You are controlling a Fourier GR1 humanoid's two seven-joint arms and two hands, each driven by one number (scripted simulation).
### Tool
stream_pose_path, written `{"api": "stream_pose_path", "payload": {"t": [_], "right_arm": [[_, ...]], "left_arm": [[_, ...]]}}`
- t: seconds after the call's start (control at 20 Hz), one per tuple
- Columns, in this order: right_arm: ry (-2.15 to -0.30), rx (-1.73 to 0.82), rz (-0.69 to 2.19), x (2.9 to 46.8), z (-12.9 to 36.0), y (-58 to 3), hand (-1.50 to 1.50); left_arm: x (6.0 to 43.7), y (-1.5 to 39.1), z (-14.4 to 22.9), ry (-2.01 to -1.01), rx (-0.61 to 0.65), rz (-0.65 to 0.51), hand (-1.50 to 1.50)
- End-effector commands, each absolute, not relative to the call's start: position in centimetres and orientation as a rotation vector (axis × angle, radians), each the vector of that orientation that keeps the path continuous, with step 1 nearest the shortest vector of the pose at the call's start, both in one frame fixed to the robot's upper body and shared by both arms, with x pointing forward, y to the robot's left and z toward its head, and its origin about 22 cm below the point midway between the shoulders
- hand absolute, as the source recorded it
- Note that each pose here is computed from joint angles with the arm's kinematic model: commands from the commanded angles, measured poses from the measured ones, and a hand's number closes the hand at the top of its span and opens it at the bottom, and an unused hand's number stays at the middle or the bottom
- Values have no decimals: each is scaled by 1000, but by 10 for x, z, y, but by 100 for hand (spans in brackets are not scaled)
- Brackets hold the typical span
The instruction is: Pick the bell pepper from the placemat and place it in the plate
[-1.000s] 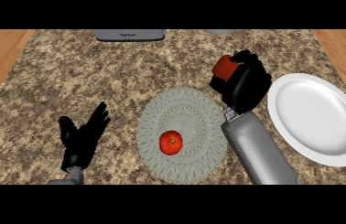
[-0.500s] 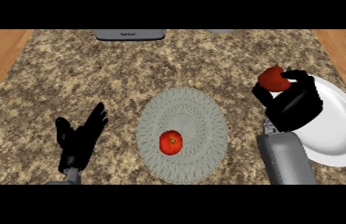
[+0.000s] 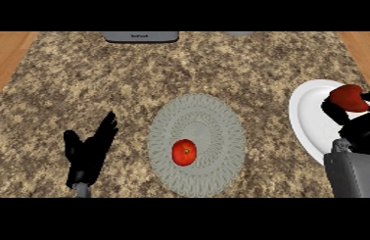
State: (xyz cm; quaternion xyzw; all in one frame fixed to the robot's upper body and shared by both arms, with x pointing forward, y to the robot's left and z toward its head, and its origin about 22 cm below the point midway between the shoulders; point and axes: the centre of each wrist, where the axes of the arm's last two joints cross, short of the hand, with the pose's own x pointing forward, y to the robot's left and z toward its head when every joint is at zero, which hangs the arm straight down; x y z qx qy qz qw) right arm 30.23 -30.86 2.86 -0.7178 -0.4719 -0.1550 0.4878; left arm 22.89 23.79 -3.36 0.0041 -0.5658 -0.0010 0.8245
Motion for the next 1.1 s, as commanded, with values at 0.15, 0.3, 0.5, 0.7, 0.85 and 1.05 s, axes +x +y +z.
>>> {"api": "stream_pose_path", "payload": {"t": [0.15, 0.3, 0.5, 0.7, 0.85, 1.05], "right_arm": [[-1124, -1766, -474, 322, 35, -379, 150], [-870, -1588, -457, 310, 21, -392, 150], [-812, -1459, -315, 293, -8, -403, -150], [-948, -1400, -328, 291, -10, -423, -150], [-1096, -1375, -378, 286, 1, -438, -150], [-1253, -1409, -540, 297, 3, -423, -150]], "left_arm": [[240, 238, -28, -1187, -1, -12, 0], [231, 246, -33, -1190, -1, -25, 0], [235, 231, -34, -1197, 2, -16, 0], [229, 243, -23, -1189, -5, -20, 0], [241, 251, -34, -1192, 11, -8, 0], [239, 241, -33, -1178, 3, -12, 0]]}}
